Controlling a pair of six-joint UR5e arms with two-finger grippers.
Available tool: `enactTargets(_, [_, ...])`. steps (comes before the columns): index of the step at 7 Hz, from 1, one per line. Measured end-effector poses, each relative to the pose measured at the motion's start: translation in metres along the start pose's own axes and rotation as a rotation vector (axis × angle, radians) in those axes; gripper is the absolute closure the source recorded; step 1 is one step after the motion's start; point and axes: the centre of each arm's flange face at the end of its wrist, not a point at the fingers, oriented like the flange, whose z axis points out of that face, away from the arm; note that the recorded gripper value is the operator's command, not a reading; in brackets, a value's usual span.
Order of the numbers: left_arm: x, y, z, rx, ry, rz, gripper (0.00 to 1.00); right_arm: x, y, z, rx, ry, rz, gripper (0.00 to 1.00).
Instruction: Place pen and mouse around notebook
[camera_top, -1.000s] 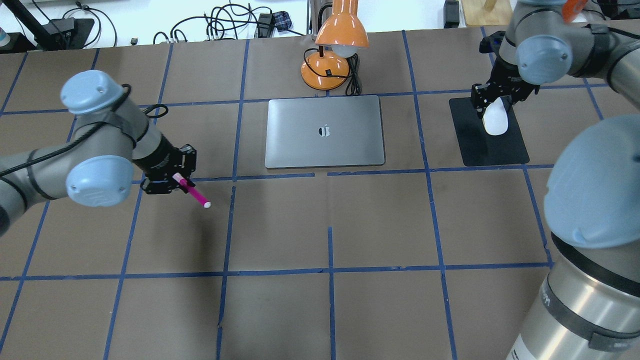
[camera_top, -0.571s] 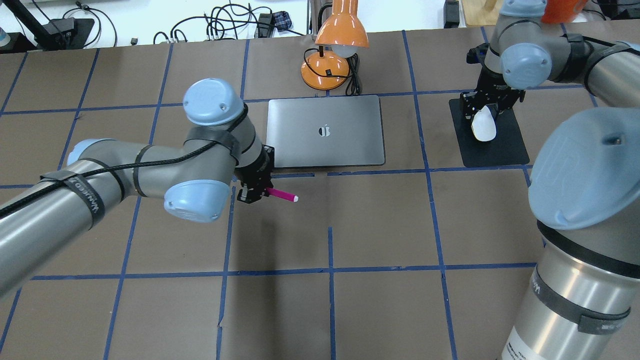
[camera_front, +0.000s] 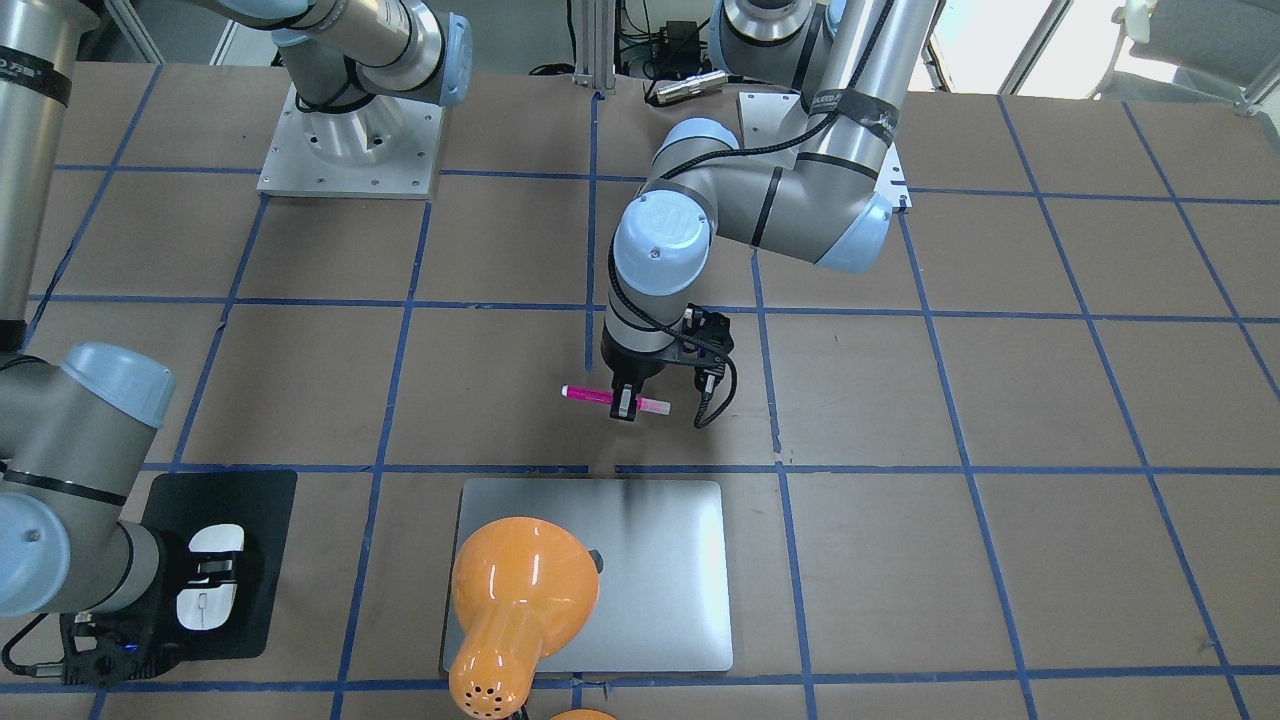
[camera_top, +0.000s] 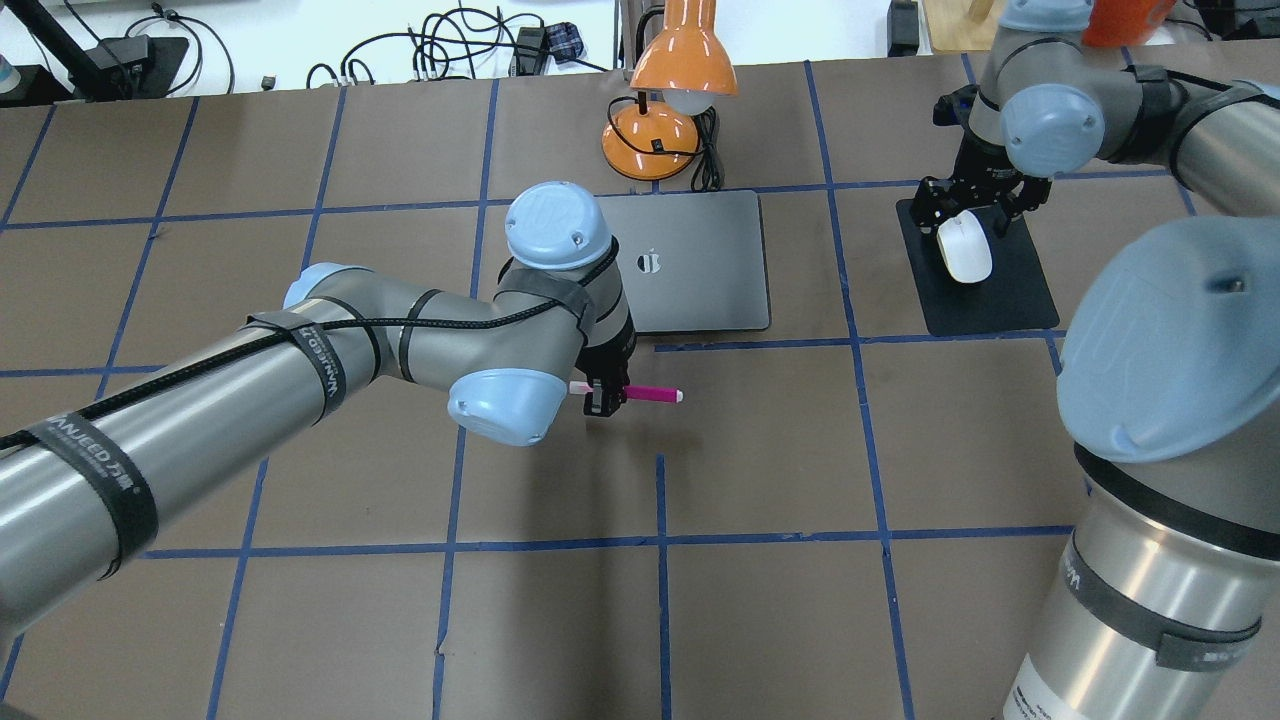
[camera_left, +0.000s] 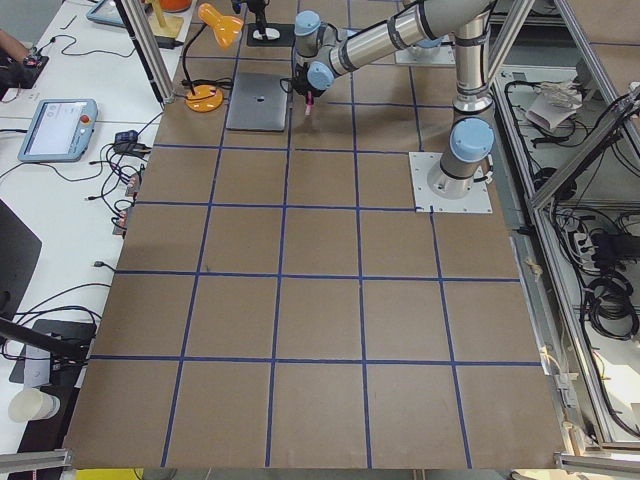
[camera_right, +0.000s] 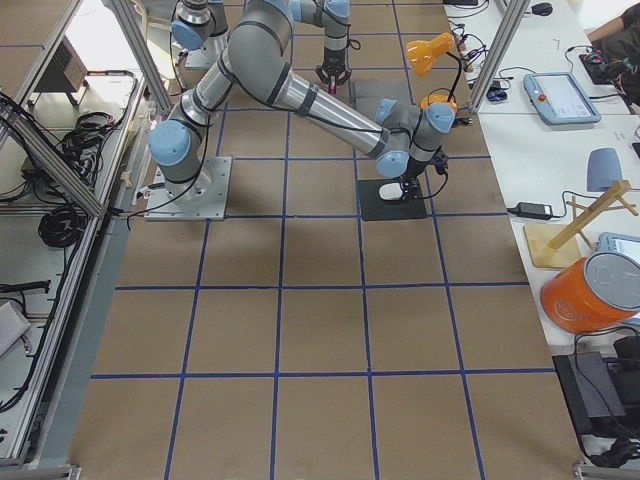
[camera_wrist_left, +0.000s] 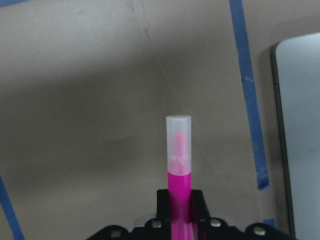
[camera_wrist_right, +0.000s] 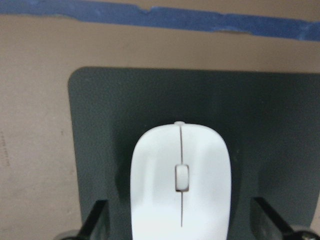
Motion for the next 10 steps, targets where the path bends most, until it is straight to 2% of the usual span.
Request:
enactTargets(1, [-0.002, 0.012, 0.007, -0.002, -0.004, 0.005, 0.01, -0.007, 0.004, -0.02, 0.015, 0.005, -0.008, 0.0])
enactTargets(3, [-0.002, 0.018, 0.022, 0.005, -0.022, 0.007, 0.0, -0.044, 0.033, -0.087, 0.022, 0.011, 0.022, 0.0])
enactTargets(4, [0.001, 0.017, 0.015, 0.004, -0.009, 0.056, 0.0, -0.07, 0.053, -0.12, 0.022, 0.01, 0.055, 0.0])
enactTargets(5, [0.01, 0.013, -0.01, 0.001, 0.011, 0.168, 0.0, -0.094, 0.074, -0.15, 0.023, -0.006, 0.087, 0.0])
enactTargets(6, [0.02, 0.003, -0.047, 0.001, 0.006, 0.309, 0.0, -0.115, 0.095, -0.176, 0.023, -0.031, 0.114, 0.0])
enactTargets(7, [0.027, -0.015, -0.094, -0.002, -0.034, 0.509, 0.0, -0.14, 0.117, -0.198, 0.017, -0.042, 0.131, 0.0])
enactTargets(8, [0.027, -0.043, -0.145, -0.018, -0.075, 0.717, 0.0, -0.164, 0.139, -0.219, 0.021, -0.04, 0.144, 0.0])
enactTargets(10, [0.013, -0.124, -0.233, -0.048, -0.065, 1.074, 0.0, -0.18, 0.173, -0.248, 0.051, -0.039, 0.143, 0.0])
